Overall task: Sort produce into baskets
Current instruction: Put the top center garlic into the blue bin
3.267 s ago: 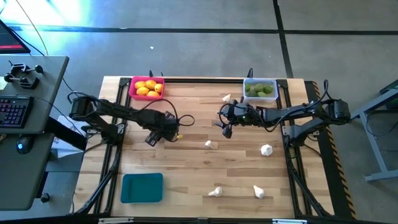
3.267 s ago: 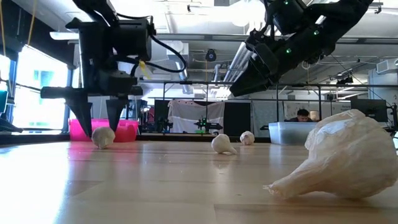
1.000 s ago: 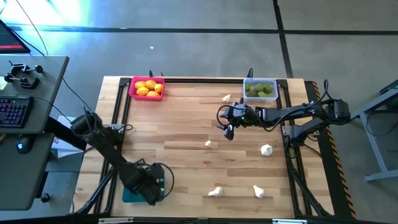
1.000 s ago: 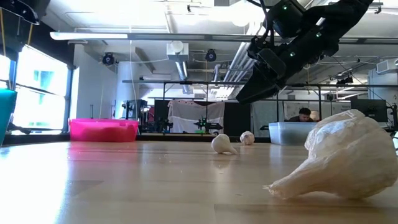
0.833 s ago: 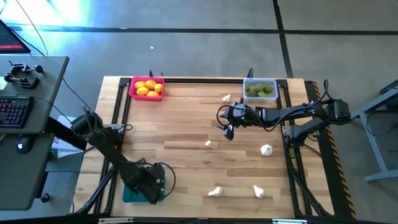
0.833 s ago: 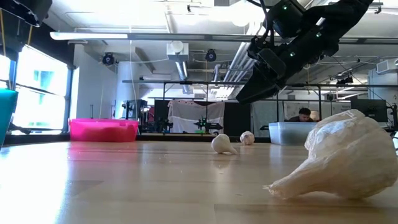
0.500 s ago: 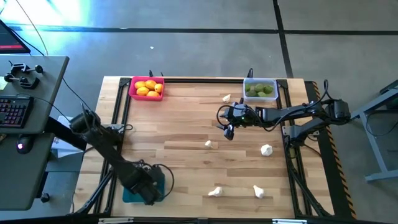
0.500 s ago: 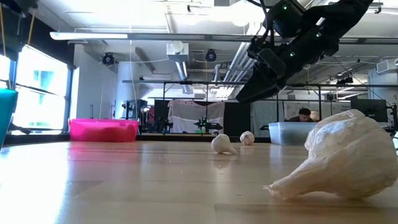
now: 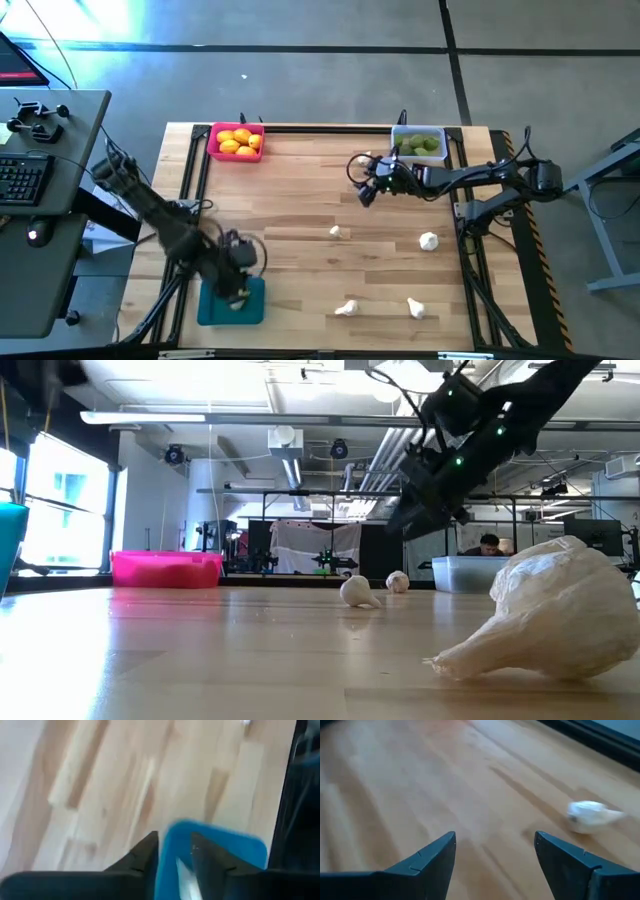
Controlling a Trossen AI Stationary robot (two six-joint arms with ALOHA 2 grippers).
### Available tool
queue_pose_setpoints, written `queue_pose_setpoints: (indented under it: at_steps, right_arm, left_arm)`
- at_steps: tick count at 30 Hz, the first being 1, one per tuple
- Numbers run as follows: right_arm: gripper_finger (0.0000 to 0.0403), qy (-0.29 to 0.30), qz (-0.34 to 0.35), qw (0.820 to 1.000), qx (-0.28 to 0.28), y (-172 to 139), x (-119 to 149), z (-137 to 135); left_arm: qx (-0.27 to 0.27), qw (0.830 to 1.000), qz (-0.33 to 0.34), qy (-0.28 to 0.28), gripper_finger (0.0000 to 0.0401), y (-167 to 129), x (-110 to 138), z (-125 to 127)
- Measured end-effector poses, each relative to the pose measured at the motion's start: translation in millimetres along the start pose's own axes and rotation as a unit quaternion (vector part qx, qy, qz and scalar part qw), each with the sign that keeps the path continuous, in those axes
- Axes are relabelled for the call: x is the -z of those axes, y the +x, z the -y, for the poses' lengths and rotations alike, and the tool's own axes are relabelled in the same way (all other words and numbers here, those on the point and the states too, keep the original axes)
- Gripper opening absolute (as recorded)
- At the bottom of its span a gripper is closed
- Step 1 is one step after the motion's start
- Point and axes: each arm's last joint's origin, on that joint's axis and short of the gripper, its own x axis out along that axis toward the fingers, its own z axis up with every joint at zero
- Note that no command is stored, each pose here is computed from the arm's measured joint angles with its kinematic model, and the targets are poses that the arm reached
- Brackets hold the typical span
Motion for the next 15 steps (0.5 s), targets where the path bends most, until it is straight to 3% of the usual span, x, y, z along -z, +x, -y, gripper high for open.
queue_pose_setpoints:
  at_steps: [8, 15]
  right_arm:
    - [0.0262, 0.077, 0.01, 0.991, 0.111, 14, 1, 25]
    - [0.0283, 0.122, 0.051, 0.979, 0.155, 30, 3, 26]
  left_arm:
    - [0.063, 0.988, 0.141, 0.006, 0.0015, 28, -25, -53]
    - [0.075, 0.96, 0.267, -0.023, 0.0003, 49, -51, -99]
